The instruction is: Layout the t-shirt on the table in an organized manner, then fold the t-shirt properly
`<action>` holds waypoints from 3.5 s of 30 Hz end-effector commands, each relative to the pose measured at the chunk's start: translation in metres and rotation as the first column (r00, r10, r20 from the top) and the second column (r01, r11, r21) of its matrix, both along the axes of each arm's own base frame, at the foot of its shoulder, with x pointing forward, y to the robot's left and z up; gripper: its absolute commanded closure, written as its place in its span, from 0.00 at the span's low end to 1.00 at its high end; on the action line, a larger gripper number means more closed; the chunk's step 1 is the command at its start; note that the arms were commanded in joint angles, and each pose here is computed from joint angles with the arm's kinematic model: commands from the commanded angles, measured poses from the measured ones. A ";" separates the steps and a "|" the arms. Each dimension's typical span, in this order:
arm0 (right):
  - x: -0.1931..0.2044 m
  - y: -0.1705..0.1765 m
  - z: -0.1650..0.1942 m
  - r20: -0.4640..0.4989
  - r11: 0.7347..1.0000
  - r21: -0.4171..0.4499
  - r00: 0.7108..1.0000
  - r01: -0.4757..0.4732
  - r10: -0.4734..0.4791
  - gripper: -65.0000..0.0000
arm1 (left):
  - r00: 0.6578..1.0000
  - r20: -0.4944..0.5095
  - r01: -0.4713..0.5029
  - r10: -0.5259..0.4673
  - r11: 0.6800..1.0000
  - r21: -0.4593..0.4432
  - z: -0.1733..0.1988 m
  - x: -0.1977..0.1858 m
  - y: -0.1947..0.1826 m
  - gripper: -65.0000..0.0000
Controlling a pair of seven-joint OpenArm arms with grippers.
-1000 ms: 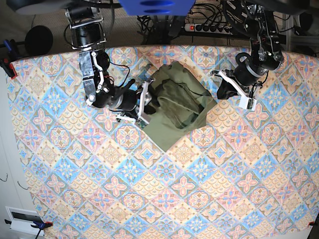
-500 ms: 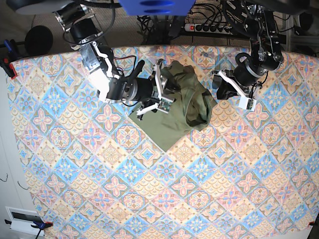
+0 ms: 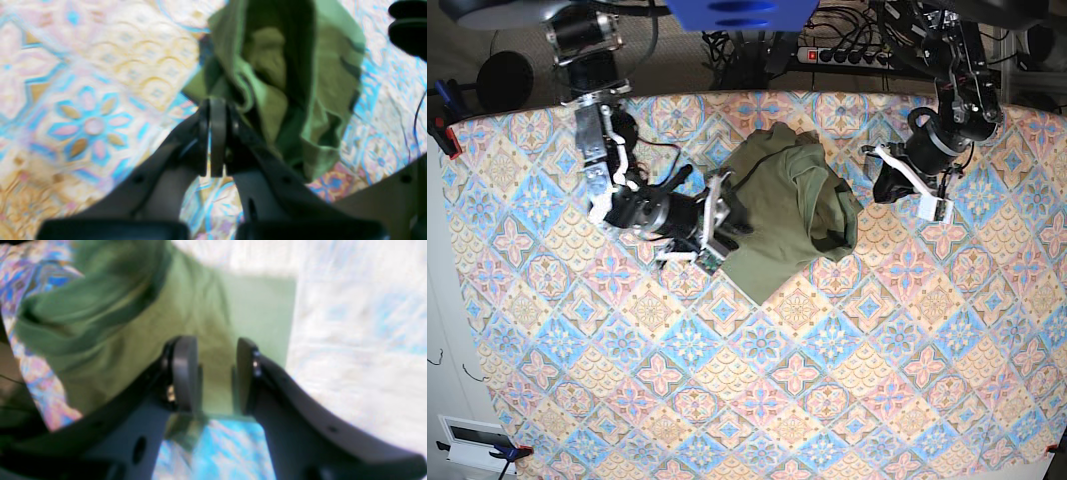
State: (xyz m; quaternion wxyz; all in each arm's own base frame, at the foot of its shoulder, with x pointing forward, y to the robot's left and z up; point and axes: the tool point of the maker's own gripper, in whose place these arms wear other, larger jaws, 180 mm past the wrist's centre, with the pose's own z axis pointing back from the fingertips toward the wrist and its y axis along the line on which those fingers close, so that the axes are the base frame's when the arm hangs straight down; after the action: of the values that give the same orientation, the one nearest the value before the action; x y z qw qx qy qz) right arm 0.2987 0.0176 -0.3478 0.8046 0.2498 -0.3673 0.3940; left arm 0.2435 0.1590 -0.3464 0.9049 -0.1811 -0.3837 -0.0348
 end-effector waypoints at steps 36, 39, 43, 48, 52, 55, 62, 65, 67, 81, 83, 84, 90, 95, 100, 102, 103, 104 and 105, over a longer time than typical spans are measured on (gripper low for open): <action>0.018 0.088 0.023 0.034 0.976 0.048 0.977 -0.211 0.210 0.86 | 0.995 -0.036 0.091 -0.095 0.992 -0.087 -0.005 -0.022 -0.051 1.00; 0.037 0.081 0.035 0.066 0.982 0.046 0.981 -0.186 0.182 0.86 | 0.988 -0.048 0.138 -0.144 0.984 -0.109 -0.007 -0.028 -0.069 1.00; 0.052 0.076 0.048 0.104 0.984 0.039 0.980 -0.172 0.167 0.87 | 0.982 -0.049 0.177 -0.185 0.975 -0.133 -0.008 -0.032 -0.085 1.00; 0.074 0.072 0.052 0.105 0.988 0.040 0.984 -0.149 0.144 0.87 | 0.984 -0.037 0.165 -0.174 0.971 -0.175 -0.005 -0.029 -0.099 1.00; 0.091 0.068 0.042 0.091 0.991 0.019 0.988 -0.129 0.127 0.87 | 0.986 -0.036 0.150 -0.161 0.967 -0.206 -0.004 -0.028 -0.108 1.00; 0.102 0.053 0.022 0.076 0.990 -0.094 0.991 -0.105 0.112 0.87 | 0.986 -0.062 0.137 -0.154 0.964 -0.227 -0.013 -0.030 -0.111 1.00; 0.116 0.046 -0.007 0.069 0.973 -0.214 0.992 -0.089 0.106 0.87 | 0.977 -0.070 0.173 -0.199 0.945 -0.277 -0.020 -0.031 -0.136 1.00; 0.126 0.040 -0.007 0.089 0.964 -0.254 0.990 -0.079 0.105 0.87 | 0.975 -0.060 0.186 -0.212 0.938 -0.291 -0.021 -0.032 -0.145 1.00; 0.127 0.043 -0.008 0.103 0.960 -0.269 0.988 -0.082 0.113 0.87 | 0.972 -0.079 0.190 -0.222 0.936 -0.296 -0.026 -0.036 -0.149 1.00; 0.099 0.038 -0.067 0.017 0.870 -0.449 0.971 -0.204 0.237 0.87 | 0.963 -0.119 0.199 -0.241 0.937 -0.287 -0.050 -0.029 -0.157 1.00; 0.099 0.030 -0.070 0.002 0.858 -0.473 0.973 -0.201 0.229 0.87 | 0.963 -0.125 0.203 -0.240 0.946 -0.253 -0.054 -0.029 -0.153 1.00; 0.100 0.019 -0.073 -0.004 0.850 -0.490 0.976 -0.193 0.219 0.87 | 0.962 -0.129 0.205 -0.239 0.950 -0.235 -0.056 -0.029 -0.151 1.00; 0.113 -0.021 -0.052 0.072 0.807 -0.576 0.976 -0.127 0.205 0.87 | 0.959 -0.144 0.222 -0.243 0.964 -0.147 -0.065 -0.029 -0.141 1.00; 0.089 -0.030 -0.060 0.055 0.787 -0.603 0.977 -0.132 0.206 0.87 | 0.958 -0.126 0.251 -0.256 0.966 -0.053 -0.064 -0.015 -0.120 1.00; 0.083 -0.058 -0.053 0.087 0.757 -0.645 0.975 -0.102 0.206 0.87 | 0.960 -0.103 0.264 -0.262 0.965 0.004 -0.059 0.001 -0.104 1.00; 0.070 -0.063 -0.060 0.070 0.746 -0.657 0.976 -0.111 0.206 0.87 | 0.961 -0.089 0.266 -0.262 0.964 0.029 -0.056 0.011 -0.097 1.00; 0.064 -0.062 -0.061 0.065 0.746 -0.656 0.976 -0.116 0.209 0.87 | 0.962 -0.079 0.265 -0.262 0.963 0.040 -0.054 0.018 -0.094 1.00; 0.060 -0.065 -0.062 0.063 0.739 -0.664 0.976 -0.116 0.210 0.87 | 0.962 -0.091 0.264 -0.259 0.964 0.043 -0.058 0.019 -0.091 1.00; 0.057 -0.074 -0.062 0.062 0.726 -0.678 0.976 -0.111 0.207 0.87 | 0.962 -0.097 0.262 -0.257 0.964 0.044 -0.060 0.021 -0.089 1.00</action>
State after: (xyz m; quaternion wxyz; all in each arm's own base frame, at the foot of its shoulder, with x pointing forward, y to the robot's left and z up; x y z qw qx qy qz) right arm 0.3445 -0.0596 -0.4225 0.7825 -0.0530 -0.2092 0.5840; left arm 0.2567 0.0694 -0.4147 0.9196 -0.2045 -0.2973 -0.1550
